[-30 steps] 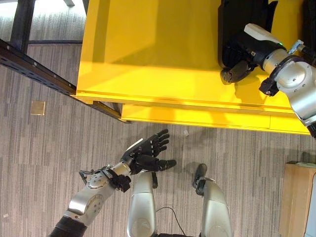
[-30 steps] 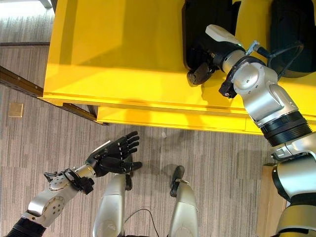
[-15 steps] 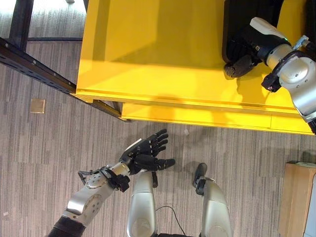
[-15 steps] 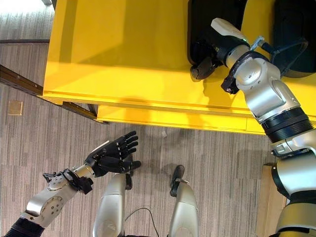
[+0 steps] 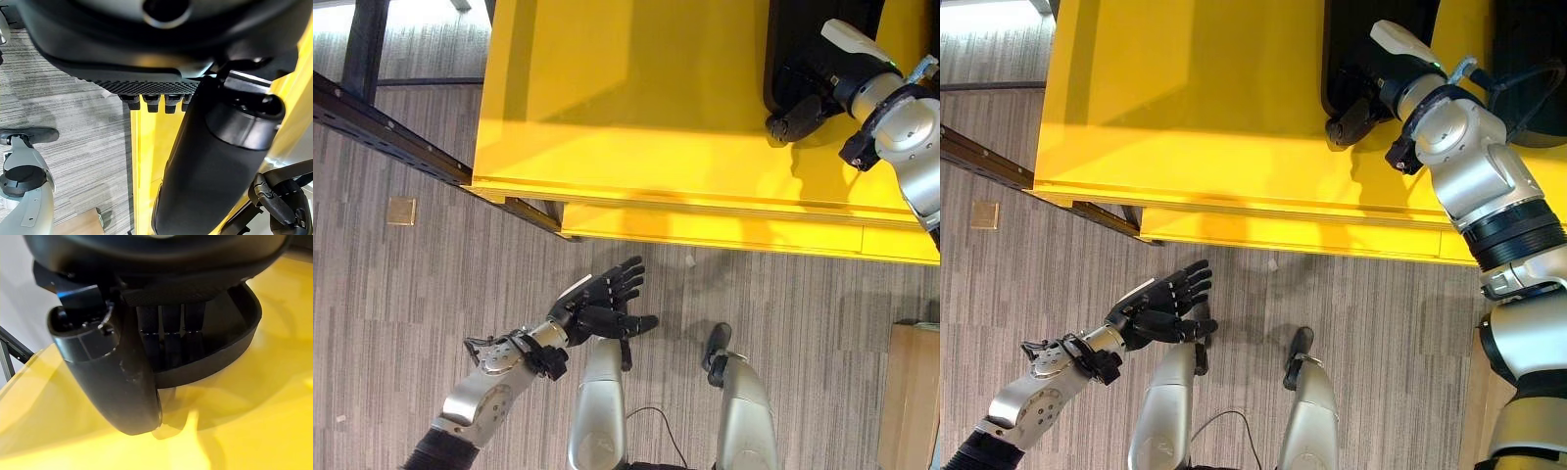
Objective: Move parts from the plastic box to the shelf.
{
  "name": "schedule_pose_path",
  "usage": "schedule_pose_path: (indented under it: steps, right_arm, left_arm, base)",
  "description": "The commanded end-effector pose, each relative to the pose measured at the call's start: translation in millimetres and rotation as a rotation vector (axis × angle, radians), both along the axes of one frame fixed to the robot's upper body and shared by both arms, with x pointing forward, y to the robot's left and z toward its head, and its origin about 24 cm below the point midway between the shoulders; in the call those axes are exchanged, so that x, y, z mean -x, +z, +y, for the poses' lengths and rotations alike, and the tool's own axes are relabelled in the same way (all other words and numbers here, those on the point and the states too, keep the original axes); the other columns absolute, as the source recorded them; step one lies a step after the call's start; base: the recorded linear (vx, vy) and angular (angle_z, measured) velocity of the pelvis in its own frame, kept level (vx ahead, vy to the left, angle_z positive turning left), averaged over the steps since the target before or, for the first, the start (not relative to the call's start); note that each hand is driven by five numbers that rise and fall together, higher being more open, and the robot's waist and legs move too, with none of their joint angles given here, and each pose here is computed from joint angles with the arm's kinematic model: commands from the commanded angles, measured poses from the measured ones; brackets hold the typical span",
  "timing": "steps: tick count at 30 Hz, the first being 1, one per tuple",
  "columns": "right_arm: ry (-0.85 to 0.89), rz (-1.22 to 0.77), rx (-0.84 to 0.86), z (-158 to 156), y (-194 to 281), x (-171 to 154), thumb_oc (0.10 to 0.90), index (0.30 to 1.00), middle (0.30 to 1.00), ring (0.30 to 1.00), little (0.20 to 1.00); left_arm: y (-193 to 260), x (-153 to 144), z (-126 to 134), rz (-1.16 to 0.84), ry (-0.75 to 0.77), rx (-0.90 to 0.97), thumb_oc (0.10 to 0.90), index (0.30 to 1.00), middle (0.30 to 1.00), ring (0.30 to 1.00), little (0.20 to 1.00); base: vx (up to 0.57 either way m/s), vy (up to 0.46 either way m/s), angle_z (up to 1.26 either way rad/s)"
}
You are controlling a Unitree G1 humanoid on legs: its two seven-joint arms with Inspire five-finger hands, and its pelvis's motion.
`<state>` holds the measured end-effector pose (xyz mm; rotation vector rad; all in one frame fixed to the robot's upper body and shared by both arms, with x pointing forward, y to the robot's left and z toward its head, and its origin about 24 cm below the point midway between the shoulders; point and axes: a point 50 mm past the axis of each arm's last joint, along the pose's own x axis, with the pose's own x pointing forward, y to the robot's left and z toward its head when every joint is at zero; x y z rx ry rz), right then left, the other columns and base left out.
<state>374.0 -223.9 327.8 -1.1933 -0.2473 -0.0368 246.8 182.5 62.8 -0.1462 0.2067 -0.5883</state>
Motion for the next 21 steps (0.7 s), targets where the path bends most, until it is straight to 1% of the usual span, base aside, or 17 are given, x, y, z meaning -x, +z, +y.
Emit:
schedule_pose_path:
  steps: [1,14,21]
  right_arm:
    - [-0.148,-0.271,0.010,-24,76,26,0.400,0.300,0.300,0.300,0.300]
    - [-0.078,-0.255,0.048,5,59,15,0.400,0.300,0.300,0.300,0.300]
    - [-0.066,-0.256,0.057,14,53,12,0.400,0.300,0.300,0.300,0.300]
  left_arm:
    - [32,10,-30,-0.148,-0.137,0.120,0.900,1.000,1.000,1.000,1.000]
    - [34,6,-38,-0.159,-0.134,0.142,0.900,1.000,1.000,1.000,1.000]
    - [35,5,-41,-0.170,-0.129,0.152,0.900,1.000,1.000,1.000,1.000]
  base:
    - [0.00,0.000,0.00]
    - [-0.01,0.026,0.00]
    - [-0.01,0.022,-0.01]
